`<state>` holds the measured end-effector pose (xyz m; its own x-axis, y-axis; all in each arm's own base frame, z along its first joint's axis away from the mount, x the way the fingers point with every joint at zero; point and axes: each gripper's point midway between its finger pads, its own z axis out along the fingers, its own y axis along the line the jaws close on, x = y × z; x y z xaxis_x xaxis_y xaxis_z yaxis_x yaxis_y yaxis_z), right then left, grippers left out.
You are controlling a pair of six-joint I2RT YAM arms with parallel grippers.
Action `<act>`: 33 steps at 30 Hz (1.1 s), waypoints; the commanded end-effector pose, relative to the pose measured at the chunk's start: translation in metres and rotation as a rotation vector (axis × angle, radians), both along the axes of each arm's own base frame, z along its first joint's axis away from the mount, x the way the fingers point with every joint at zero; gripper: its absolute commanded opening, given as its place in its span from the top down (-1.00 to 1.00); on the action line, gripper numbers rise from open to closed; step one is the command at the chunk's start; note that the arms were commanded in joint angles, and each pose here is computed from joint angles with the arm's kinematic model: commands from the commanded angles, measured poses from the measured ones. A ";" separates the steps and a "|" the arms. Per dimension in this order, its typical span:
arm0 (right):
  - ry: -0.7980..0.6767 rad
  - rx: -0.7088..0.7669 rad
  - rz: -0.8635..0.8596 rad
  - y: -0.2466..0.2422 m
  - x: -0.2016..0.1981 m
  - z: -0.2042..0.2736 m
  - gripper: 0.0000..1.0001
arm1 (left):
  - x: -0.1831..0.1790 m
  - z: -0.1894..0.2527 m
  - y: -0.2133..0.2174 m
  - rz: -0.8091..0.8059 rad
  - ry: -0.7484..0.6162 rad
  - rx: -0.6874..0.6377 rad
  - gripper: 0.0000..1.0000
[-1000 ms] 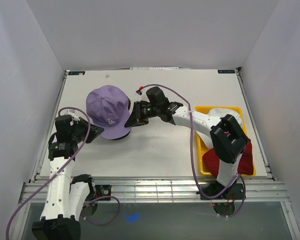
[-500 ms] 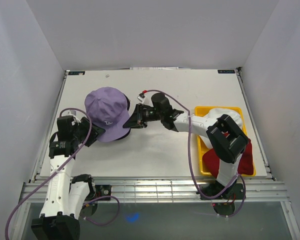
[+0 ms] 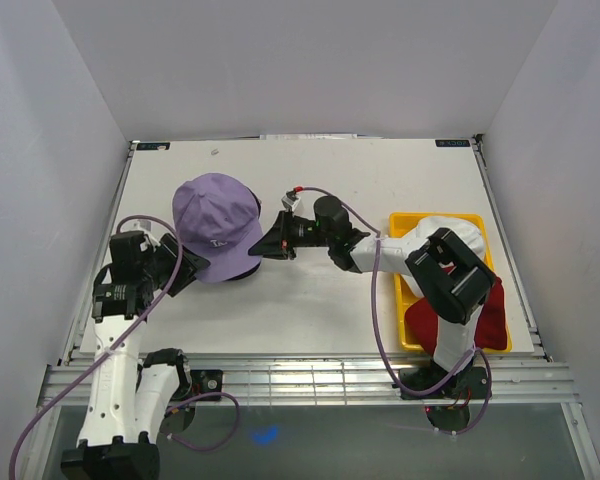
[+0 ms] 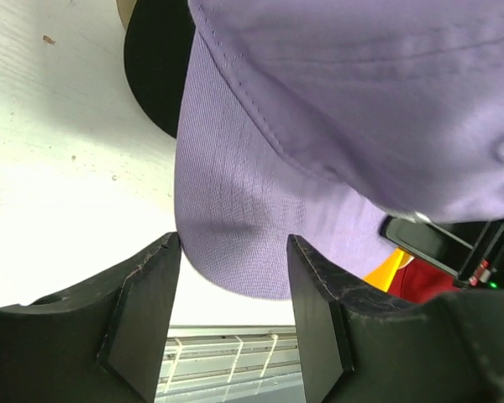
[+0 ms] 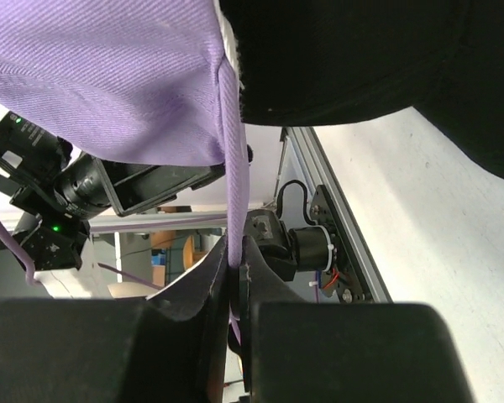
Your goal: Stack the hats
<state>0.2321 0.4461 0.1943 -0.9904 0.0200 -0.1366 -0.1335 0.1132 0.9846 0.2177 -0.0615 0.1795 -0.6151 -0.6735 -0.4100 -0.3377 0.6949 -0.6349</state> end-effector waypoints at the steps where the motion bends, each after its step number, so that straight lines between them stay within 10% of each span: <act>1: 0.021 0.010 -0.056 -0.002 0.012 -0.011 0.84 | -0.002 0.029 0.000 -0.008 -0.075 0.018 -0.27; 13: 0.080 0.014 -0.069 -0.003 0.016 -0.038 0.84 | 0.005 0.104 -0.002 -0.006 -0.229 0.007 -0.41; 33: 0.096 0.040 -0.077 -0.007 0.020 -0.053 0.84 | 0.124 0.173 0.015 0.060 -0.405 0.112 -0.34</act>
